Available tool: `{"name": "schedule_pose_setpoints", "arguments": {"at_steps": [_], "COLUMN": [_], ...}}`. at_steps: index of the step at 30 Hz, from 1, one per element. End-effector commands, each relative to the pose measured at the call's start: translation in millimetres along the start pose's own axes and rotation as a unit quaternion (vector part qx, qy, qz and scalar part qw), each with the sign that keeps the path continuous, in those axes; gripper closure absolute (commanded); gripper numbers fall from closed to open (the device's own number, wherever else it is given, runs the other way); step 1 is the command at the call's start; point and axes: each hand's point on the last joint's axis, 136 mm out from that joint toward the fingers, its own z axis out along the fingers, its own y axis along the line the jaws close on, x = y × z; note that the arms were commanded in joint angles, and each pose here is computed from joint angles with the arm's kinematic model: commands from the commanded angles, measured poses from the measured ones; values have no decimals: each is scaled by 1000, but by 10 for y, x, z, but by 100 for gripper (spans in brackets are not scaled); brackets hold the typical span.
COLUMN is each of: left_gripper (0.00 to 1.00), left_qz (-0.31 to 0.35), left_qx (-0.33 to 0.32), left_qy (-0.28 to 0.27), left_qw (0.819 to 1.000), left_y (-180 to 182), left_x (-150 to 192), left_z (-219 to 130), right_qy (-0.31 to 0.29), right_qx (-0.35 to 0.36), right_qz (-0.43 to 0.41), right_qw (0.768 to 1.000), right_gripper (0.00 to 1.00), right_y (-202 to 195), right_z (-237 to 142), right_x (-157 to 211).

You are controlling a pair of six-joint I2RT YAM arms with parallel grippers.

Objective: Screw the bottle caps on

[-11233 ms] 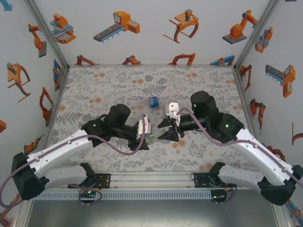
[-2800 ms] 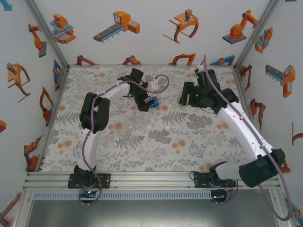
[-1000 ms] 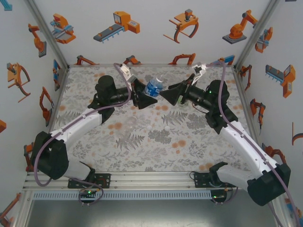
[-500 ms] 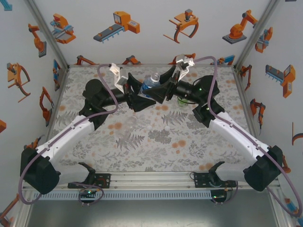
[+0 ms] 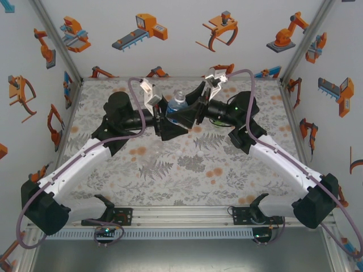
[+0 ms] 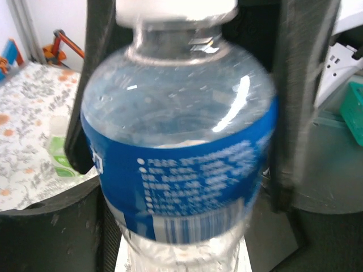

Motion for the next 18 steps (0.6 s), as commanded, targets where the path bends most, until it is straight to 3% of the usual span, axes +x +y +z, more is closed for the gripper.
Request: {"name": "schedule_pose_setpoints", "arguments": {"at_steps": [1, 5, 11, 15, 18], "left_gripper": [29, 27, 39, 30, 29], "left_qz": [-1, -4, 9, 23, 24], "left_qx": [19, 33, 40, 20, 18], "left_qy": [17, 13, -3, -22, -30], "left_qw": [1000, 999, 999, 999, 999], "left_y": [-41, -71, -112, -88, -85], "left_x": [55, 56, 10, -37, -54], "left_z": [53, 97, 80, 42, 35], "right_qy": [-32, -34, -27, -26, -27], "right_qx": [-21, -18, -13, -7, -5], "right_qz": [-35, -35, -32, -36, -36], "right_qw": [999, 999, 999, 999, 999], "right_gripper": [81, 81, 82, 82, 82], "right_y": [187, 177, 149, 139, 137], "right_z": [16, 18, 13, -6, -14], "right_x": [-260, -255, -199, -183, -182]}}
